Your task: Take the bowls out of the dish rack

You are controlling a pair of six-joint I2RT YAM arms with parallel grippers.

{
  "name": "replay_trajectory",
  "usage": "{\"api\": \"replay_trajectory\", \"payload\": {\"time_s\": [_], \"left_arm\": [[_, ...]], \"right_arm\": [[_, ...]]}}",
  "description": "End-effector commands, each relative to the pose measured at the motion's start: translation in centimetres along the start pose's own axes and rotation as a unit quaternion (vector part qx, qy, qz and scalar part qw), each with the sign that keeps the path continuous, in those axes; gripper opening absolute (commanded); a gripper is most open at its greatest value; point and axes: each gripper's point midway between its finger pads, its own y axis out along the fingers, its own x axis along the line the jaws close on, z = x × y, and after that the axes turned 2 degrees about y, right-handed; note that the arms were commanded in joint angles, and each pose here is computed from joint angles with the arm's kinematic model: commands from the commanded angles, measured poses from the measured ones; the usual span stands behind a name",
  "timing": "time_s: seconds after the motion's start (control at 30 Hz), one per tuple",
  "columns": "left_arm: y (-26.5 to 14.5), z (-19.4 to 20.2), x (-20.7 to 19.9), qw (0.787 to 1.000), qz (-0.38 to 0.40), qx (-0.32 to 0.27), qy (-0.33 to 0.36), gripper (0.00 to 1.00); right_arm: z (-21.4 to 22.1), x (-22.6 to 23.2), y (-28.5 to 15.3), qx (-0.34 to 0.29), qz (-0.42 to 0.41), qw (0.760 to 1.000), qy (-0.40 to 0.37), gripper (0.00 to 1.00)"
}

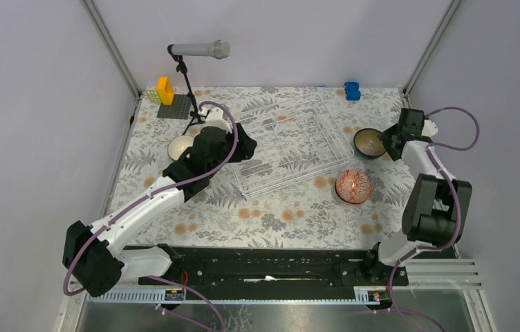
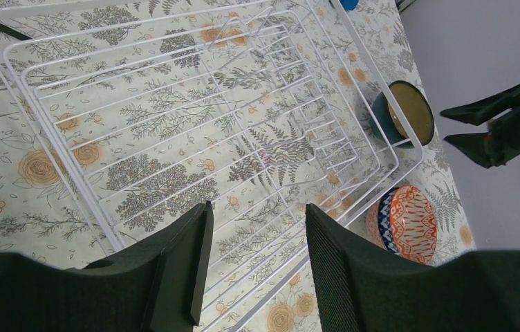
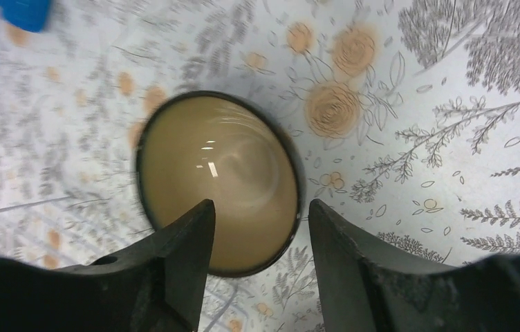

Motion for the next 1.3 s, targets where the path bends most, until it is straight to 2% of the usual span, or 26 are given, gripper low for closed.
{"api": "replay_trajectory", "payload": {"time_s": [0.0,0.1,0.33,0.53,0.63,0.77,0.9,1.0,1.07,1.17,1.27], "left_arm": [[-1.1,-1.8,-0.3,0.999,0.007,-0.031,-0.004,0.57],[-1.3,-1.9,-0.2,0.999,0.006,-0.036,-0.005,0.57],[-2.8,-2.7,0.2,0.999,0.0,-0.052,-0.008,0.57],[-5.0,-3.1,2.0,0.996,-0.025,-0.084,-0.009,0.59],[-5.7,-2.7,4.0,0.993,-0.054,-0.103,-0.003,0.71],[-6.7,-2.3,7.2,0.984,-0.106,-0.144,-0.005,0.97],[-7.8,-2.2,9.9,0.97,-0.142,-0.198,-0.001,0.99],[-8.0,-1.8,11.2,0.961,-0.147,-0.234,0.007,0.99],[-8.0,-1.7,12.1,0.953,-0.154,-0.259,0.028,0.99],[-8.4,-1.9,14.9,0.923,-0.221,-0.303,0.084,0.99],[-8.2,-2.0,16.9,0.903,-0.285,-0.296,0.128,0.99]], "right_arm": [[-4.8,3.3,-5.8,-0.082,-0.074,0.994,-0.022,0.6],[-5.4,4.7,-8.1,-0.102,-0.127,0.986,-0.045,0.66],[-3.7,8.2,-13.3,-0.131,-0.312,0.932,-0.125,0.99],[-1.4,6.0,-13.9,-0.163,-0.343,0.912,-0.151,1.0],[-0.3,4.5,-14.8,-0.202,-0.368,0.893,-0.163,1.0],[1.0,2.4,-15.4,-0.259,-0.393,0.866,-0.169,1.0],[1.6,0.6,-15.8,-0.315,-0.39,0.84,-0.209,1.0],[2.1,-0.2,-15.0,-0.325,-0.373,0.833,-0.249,1.0],[2.5,-0.6,-14.1,-0.326,-0.367,0.833,-0.254,1.0],[3.0,-0.8,-12.8,-0.317,-0.367,0.838,-0.25,1.0],[3.6,-1.0,-11.6,-0.309,-0.366,0.841,-0.253,1.0]]}}
